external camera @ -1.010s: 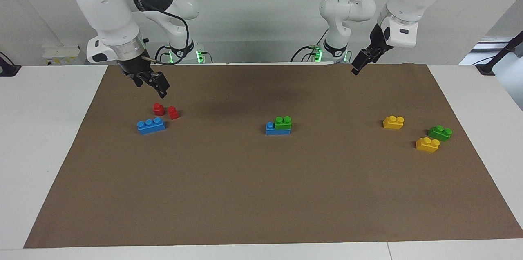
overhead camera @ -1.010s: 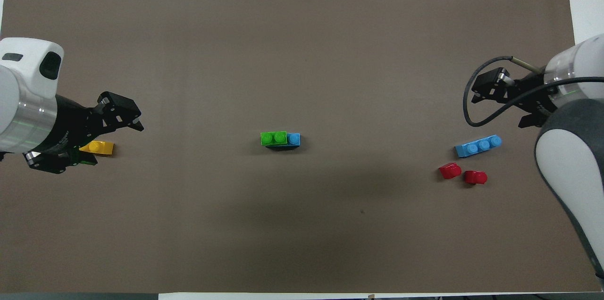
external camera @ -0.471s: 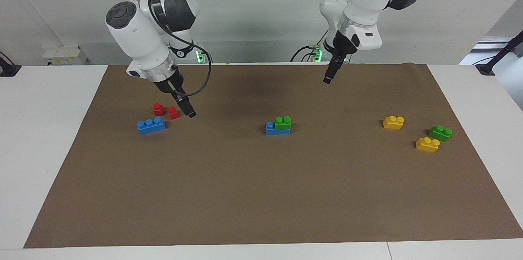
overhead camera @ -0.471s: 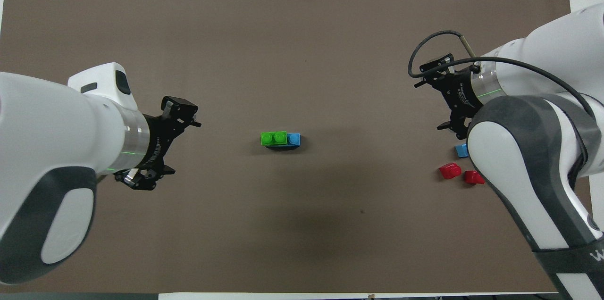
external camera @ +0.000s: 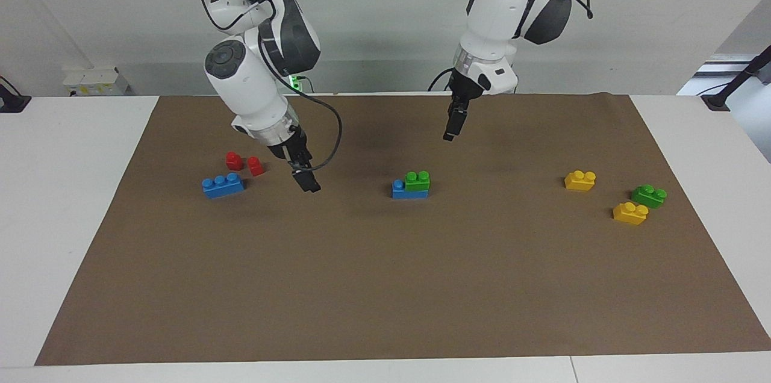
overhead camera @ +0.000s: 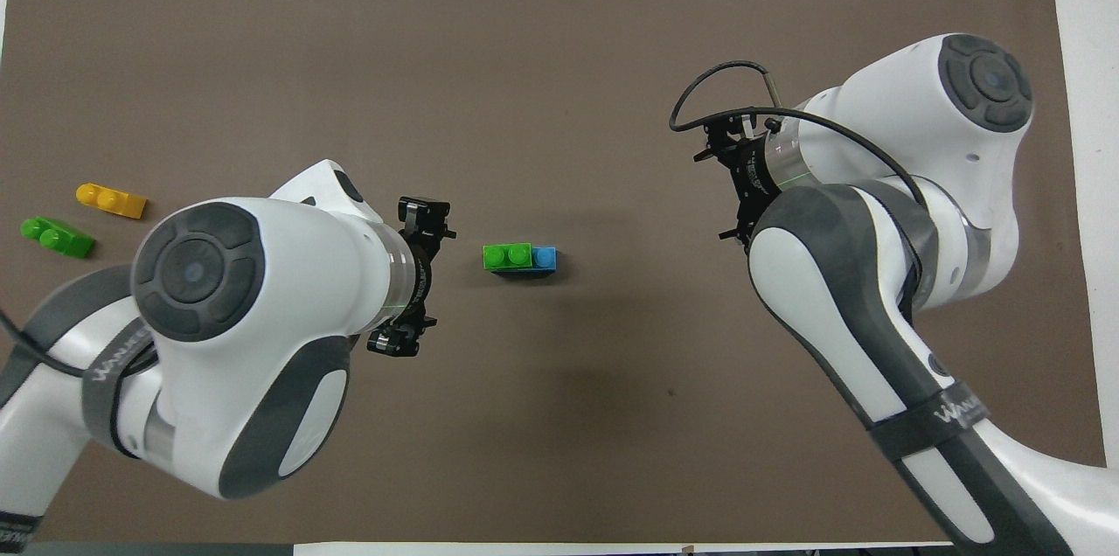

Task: Remove green block with left arm and hold with right
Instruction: 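Move the left gripper toward the green brick while the right gripper approaches the blue brick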

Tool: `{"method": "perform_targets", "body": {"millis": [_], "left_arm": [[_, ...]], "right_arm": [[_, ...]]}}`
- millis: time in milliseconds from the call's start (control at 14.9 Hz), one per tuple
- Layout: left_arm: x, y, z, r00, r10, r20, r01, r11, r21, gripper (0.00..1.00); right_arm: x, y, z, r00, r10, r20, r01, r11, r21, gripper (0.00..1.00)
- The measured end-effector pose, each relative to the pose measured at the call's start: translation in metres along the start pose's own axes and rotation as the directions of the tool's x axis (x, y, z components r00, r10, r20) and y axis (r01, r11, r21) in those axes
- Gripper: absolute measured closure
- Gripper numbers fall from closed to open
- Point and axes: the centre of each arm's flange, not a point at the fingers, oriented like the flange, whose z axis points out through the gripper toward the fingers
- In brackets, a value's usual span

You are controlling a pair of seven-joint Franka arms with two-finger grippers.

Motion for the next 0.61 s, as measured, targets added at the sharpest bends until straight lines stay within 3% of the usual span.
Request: {"method": "perform_targets", "body": {"millis": [337,606], "left_arm": [[-0.007,0.017,0.059,0.988,-0.152,-0.014,0.152,0.988,0.019,0.00],[-0.010,0.027,0.086,0.973,-0.223,-0.055,0.225,0.974,0.015,0.00]], "right_arm": [[0.000,-0.002,0.022,0.997,0.041,0.061,-0.039,0.999,-0.026,0.00],[-0.023,-0.006,0.047,0.990,0.056,0.127,-0.052,0.998,-0.027,0.00]]}}
